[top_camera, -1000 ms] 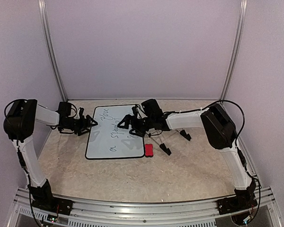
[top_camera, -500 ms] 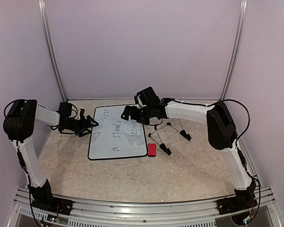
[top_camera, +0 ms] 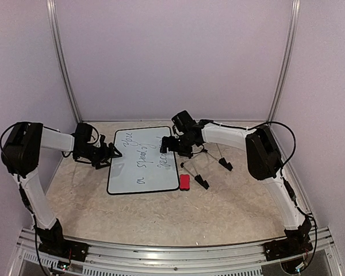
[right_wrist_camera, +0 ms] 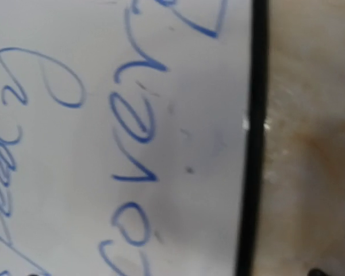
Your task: Erase the whiteboard
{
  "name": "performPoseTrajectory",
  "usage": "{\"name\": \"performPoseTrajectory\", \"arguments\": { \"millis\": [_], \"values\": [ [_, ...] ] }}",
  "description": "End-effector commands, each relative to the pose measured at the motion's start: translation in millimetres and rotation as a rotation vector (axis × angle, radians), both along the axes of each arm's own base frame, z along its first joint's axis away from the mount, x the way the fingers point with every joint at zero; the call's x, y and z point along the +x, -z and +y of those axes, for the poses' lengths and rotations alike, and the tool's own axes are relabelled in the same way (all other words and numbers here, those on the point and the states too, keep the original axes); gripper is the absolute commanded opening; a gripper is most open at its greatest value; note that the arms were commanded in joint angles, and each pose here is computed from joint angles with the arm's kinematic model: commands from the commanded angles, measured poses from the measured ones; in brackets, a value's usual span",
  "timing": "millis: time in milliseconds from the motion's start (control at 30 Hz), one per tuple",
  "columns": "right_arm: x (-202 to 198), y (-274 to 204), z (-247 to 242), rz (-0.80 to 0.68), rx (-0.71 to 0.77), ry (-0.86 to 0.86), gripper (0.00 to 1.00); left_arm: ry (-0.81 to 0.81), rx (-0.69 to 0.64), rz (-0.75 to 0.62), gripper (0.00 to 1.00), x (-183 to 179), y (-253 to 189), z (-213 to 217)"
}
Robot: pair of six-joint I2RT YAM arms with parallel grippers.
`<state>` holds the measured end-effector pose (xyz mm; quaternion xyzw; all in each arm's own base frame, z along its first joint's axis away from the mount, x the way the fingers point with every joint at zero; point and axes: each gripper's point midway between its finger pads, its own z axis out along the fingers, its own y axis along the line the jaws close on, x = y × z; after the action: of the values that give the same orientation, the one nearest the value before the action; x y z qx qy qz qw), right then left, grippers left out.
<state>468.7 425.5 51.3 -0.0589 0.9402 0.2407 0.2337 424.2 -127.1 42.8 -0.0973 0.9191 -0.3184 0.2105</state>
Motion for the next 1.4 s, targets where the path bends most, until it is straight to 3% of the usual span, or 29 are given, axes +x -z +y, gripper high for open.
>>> {"name": "performPoseTrajectory", "arguments": {
  "millis": [0, 300, 600, 1367],
  "values": [
    [-8.0, 14.9, 2.8, 0.043, -0.043, -0.049, 0.98, 0.004, 0.019, 0.092, 0.86, -24.7, 10.6, -9.6],
    [-18.7, 23.8, 13.4, 0.113, 0.033, -0.108, 0.98, 0.031, -0.081, 0.154, 0.86, -59.6, 16.7, -31.2],
    [-35.7, 30.3, 29.5, 0.184, 0.17, -0.188, 0.98, 0.059, -0.328, 0.0, 0.86, -48.9, -16.8, -57.7],
    [-48.1, 21.4, 41.6, 0.189, 0.27, -0.264, 0.97, 0.106, -0.551, -0.302, 0.85, -40.8, -121.5, -70.9]
  ]
}}
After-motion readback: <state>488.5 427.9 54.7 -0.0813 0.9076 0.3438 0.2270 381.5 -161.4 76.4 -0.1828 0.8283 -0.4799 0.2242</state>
